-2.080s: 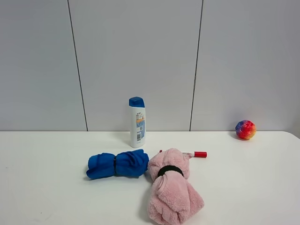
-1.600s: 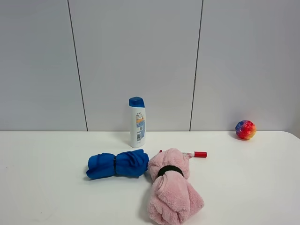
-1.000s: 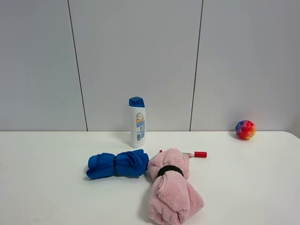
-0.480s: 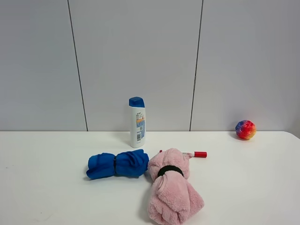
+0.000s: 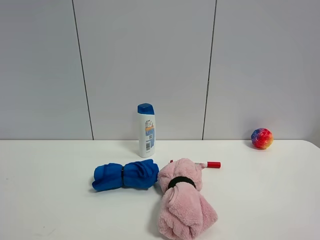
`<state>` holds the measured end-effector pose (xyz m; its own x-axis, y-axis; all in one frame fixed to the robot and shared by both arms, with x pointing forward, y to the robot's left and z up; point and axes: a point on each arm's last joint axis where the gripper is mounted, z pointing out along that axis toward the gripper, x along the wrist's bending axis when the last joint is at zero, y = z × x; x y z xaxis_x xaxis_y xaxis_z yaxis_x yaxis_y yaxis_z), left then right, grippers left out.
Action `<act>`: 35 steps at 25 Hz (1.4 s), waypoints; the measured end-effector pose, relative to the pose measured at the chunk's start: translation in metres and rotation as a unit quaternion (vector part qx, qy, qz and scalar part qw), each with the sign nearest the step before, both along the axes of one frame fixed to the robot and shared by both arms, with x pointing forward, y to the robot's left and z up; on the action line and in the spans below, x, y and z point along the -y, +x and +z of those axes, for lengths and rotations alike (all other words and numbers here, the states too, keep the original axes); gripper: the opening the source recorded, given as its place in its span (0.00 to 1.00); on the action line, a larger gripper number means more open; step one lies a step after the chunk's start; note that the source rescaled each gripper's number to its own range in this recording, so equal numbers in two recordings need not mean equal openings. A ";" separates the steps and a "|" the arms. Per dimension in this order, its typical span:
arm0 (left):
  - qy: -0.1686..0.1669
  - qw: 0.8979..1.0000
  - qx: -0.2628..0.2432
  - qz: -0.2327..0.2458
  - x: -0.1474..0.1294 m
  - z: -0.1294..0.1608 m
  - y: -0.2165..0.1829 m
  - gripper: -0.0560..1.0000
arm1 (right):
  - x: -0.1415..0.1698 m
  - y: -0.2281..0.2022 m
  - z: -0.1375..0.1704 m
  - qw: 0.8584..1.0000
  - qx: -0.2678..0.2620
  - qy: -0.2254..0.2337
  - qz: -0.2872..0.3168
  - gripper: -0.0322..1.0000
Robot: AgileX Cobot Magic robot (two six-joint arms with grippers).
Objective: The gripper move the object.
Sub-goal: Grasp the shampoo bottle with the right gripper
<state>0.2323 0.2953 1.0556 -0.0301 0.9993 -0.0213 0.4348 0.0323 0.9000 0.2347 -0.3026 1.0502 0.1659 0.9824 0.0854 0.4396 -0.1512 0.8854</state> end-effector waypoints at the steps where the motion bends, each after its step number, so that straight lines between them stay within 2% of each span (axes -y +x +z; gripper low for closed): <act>1: 0.000 1.000 0.000 0.000 0.000 0.000 0.000 1.00 | 0.000 0.000 0.000 1.000 0.000 0.000 0.000 0.91; 17: 0.000 1.000 0.000 0.000 0.000 0.000 0.000 1.00 | 0.000 0.000 0.000 1.000 0.000 0.000 0.010 0.91; 21: 0.000 1.000 0.000 0.000 0.000 0.000 0.000 1.00 | -0.004 -0.001 0.005 0.999 0.010 0.014 0.030 0.91; 25: 0.000 1.000 0.000 0.000 0.000 0.000 0.000 1.00 | -0.014 0.006 0.053 0.993 0.078 0.039 0.078 0.91; 30: 0.000 1.000 0.000 0.000 0.000 0.000 0.000 1.00 | -0.026 0.042 0.126 0.980 0.113 0.076 0.143 0.91; 35: 0.000 1.000 0.000 0.000 0.000 0.000 0.000 1.00 | -0.042 0.088 0.183 0.949 0.160 0.080 0.258 0.91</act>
<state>0.2323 0.2953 1.0556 -0.0301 0.9993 -0.0213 0.4348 0.0323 0.9000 0.3230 -0.2605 1.2327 -0.3939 0.8961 0.2047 0.2032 -0.1323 0.9702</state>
